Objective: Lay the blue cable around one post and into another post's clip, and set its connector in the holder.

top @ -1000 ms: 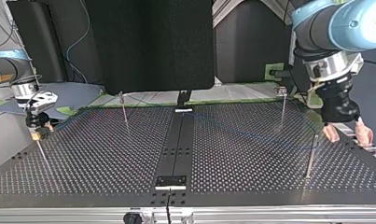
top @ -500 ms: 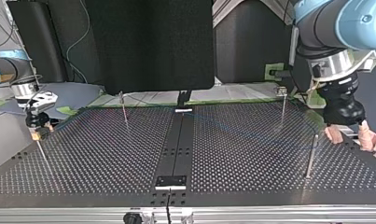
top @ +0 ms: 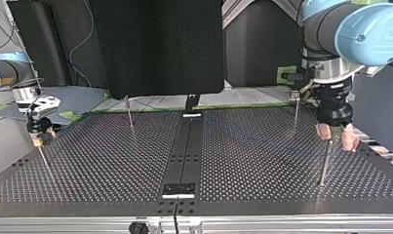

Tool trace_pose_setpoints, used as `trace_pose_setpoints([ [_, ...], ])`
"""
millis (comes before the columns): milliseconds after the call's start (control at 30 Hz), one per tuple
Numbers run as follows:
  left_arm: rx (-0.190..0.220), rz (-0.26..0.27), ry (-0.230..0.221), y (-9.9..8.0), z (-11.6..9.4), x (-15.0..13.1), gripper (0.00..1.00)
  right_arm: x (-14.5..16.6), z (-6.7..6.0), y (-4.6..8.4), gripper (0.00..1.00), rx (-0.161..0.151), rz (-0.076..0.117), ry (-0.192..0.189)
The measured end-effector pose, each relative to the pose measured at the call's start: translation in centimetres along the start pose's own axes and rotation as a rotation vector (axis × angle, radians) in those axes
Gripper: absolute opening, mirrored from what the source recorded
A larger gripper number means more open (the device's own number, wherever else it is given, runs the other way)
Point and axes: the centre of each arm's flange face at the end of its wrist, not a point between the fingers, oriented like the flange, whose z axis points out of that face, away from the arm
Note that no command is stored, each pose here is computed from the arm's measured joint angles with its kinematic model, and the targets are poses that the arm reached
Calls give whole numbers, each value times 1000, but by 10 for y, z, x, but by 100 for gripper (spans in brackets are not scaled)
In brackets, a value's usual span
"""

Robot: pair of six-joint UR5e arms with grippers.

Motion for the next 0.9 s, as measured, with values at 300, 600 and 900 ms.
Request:
trace_pose_setpoints([
  [300, 19, 59, -25, -9, 1, -14, 100, 0, 0, 0, 87, 0, 0, 0],
  [600, 39, 125, -29, -16, -3, -16, 100, 0, 0, 0, 87, 0, 0, 0],
  [900, 88, 207, 10, -22, -8, -11, 100, 0, 0, 0, 87, 0, 0, 0],
])
